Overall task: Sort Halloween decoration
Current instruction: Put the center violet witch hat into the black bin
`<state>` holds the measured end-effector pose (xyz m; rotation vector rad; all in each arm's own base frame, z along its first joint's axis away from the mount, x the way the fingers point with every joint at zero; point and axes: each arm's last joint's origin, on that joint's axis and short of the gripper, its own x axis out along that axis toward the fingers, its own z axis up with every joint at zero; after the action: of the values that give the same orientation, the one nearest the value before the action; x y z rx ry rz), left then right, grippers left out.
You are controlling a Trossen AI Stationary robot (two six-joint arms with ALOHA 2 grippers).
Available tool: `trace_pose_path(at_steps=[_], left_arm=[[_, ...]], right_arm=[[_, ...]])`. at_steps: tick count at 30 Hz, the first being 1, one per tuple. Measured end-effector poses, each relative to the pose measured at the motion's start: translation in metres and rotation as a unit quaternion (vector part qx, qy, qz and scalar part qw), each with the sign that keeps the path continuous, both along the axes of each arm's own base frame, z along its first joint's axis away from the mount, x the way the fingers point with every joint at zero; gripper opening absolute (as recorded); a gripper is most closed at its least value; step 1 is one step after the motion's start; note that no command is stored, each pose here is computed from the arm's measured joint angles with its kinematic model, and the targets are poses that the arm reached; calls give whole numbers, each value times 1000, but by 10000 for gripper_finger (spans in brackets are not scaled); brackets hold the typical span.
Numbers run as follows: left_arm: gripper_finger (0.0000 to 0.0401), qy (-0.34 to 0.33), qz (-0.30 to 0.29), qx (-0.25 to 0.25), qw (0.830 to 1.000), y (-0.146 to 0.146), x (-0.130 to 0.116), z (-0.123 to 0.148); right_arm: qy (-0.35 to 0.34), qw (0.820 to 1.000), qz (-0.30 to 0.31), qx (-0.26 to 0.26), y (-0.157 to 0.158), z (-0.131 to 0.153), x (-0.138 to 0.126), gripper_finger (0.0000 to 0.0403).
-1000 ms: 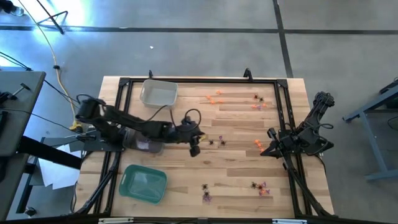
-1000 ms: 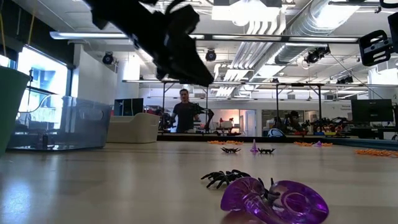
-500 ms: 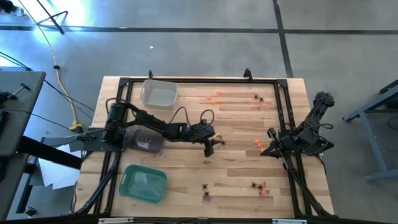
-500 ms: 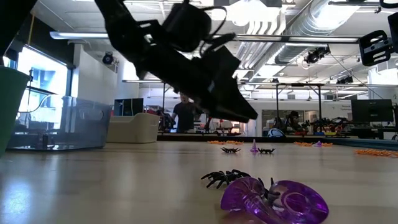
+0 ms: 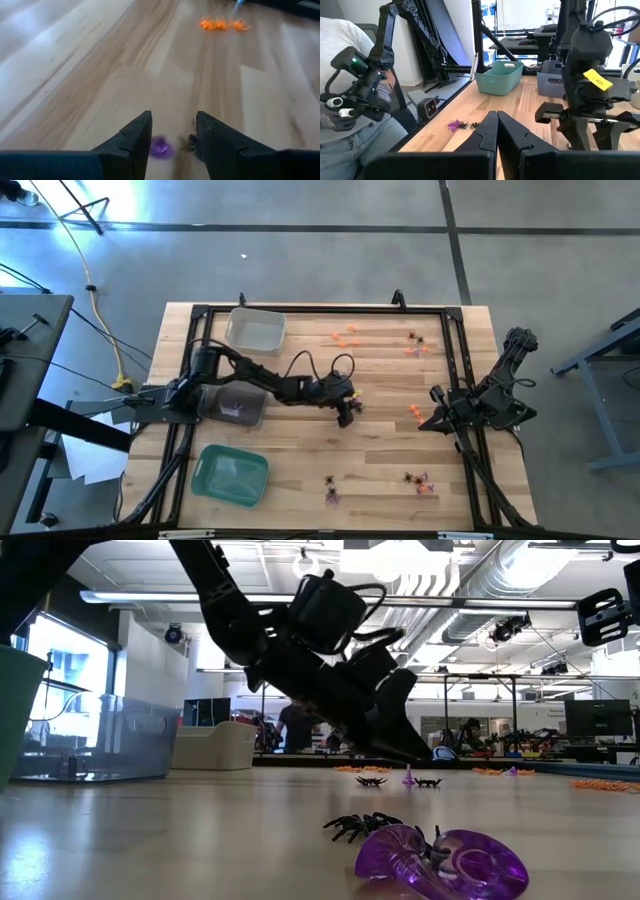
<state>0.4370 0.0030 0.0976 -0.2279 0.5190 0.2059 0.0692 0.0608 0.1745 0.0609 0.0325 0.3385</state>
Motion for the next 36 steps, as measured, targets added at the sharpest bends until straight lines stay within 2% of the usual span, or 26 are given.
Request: trace_pose_path(at_steps=[7, 16, 36], left_arm=[[141, 39, 32, -31, 998, 10, -5, -7], [124, 49, 35, -30, 998, 12, -6, -8], [3, 51, 29, -19, 998, 12, -6, -9]], right_arm=[[0, 1000, 0, 0, 0, 0, 0, 0], [0, 1000, 0, 0, 0, 0, 0, 0], [0, 1000, 0, 0, 0, 0, 0, 0]])
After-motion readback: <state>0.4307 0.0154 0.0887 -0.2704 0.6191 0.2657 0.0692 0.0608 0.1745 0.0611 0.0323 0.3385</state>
